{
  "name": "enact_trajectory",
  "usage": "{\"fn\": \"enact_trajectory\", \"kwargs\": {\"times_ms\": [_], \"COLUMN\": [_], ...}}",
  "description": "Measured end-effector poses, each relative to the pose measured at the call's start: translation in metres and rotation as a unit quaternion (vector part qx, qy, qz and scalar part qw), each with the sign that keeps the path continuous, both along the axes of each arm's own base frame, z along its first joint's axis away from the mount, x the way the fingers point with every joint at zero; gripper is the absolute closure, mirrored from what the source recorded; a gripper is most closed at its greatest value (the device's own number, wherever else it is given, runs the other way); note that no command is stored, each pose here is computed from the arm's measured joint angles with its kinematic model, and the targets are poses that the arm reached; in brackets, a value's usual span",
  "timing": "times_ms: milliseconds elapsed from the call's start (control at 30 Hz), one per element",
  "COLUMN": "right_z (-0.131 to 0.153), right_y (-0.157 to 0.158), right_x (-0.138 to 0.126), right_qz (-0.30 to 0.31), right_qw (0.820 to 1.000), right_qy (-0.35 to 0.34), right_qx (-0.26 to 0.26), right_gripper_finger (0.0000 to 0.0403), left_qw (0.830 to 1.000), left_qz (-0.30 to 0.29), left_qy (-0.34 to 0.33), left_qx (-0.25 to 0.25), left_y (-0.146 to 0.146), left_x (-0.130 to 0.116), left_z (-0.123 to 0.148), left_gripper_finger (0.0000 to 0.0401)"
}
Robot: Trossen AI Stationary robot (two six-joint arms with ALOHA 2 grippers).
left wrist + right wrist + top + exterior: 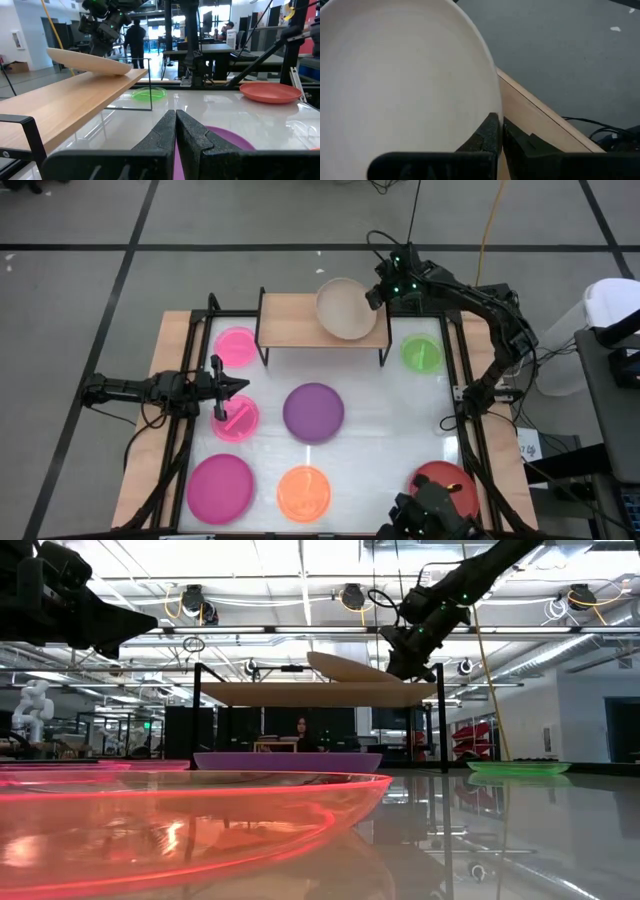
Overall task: Place and stack plates onto a shelf
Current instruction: Put the brown plate on the shelf
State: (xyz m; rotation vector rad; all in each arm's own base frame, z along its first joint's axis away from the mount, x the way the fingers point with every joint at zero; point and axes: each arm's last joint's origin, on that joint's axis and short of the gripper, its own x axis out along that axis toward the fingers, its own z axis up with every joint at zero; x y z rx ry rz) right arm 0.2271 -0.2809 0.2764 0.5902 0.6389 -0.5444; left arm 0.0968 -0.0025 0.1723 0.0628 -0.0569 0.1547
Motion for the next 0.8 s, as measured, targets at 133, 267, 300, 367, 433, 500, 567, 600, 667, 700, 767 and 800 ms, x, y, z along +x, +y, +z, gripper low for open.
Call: {"fn": "enact_trajectory", "kwargs": {"times_ms": [133, 267, 300, 367, 433, 500, 567, 600, 667, 700, 767, 800], "right_z": [0.013, 0.027, 0.03, 0.032, 0.031, 0.028, 0.024, 0.022, 0.017, 0.015, 0.011, 0.01], "right_y": [0.003, 0.011, 0.013, 0.016, 0.018, 0.02, 0.022, 0.023, 0.024, 0.024, 0.023, 0.023], "right_x": [-0.009, -0.02, -0.021, -0.025, -0.026, -0.026, -0.024, -0.023, -0.023, -0.023, -0.022, -0.022], "right_qz": [-0.008, -0.011, -0.015, -0.024, -0.022, -0.02, -0.019, -0.023, -0.027, -0.025, -0.025, -0.025], "right_qw": [1.0, 0.999, 0.999, 0.998, 0.998, 0.998, 0.998, 0.998, 0.997, 0.997, 0.997, 0.997], "right_qy": [-0.004, 0.0, 0.004, 0.023, 0.036, 0.044, 0.048, 0.054, 0.067, 0.067, 0.06, 0.059], "right_qx": [-0.017, -0.031, -0.038, -0.045, -0.04, -0.028, -0.028, -0.032, -0.034, -0.036, -0.041, -0.042], "right_gripper_finger": [0.0401, 0.0402, 0.0402, 0.0401, 0.0397, 0.0392, 0.0385, 0.0382, 0.0374, 0.0369, 0.0359, 0.0354], "left_qw": [1.0, 1.0, 1.0, 1.0, 1.0, 1.0, 1.0, 1.0, 1.0, 1.0, 1.0, 1.0], "left_qz": [0.0, 0.0, 0.0, 0.0, 0.0, 0.0, 0.0, 0.0, 0.0, 0.0, 0.0, 0.0], "left_qy": [0.0, 0.0, 0.0, 0.0, 0.0, 0.0, 0.0, 0.0, 0.0, 0.0, 0.0, 0.0], "left_qx": [0.0, 0.0, 0.0, 0.0, 0.0, 0.0, 0.0, 0.0, 0.0, 0.0, 0.0, 0.0], "left_y": [0.0, 0.0, 0.0, 0.0, 0.0, 0.0, 0.0, 0.0, 0.0, 0.0, 0.0, 0.0], "left_x": [0.0, 0.0, 0.0, 0.0, 0.0, 0.0, 0.0, 0.0, 0.0, 0.0, 0.0, 0.0], "left_z": [0.0, 0.0, 0.0, 0.0, 0.0, 0.0, 0.0, 0.0, 0.0, 0.0, 0.0, 0.0], "left_gripper_finger": [0.0382, 0.0382, 0.0382, 0.0382, 0.0382, 0.0382, 0.0382, 0.0382, 0.0382, 0.0382, 0.0382, 0.0382]}}
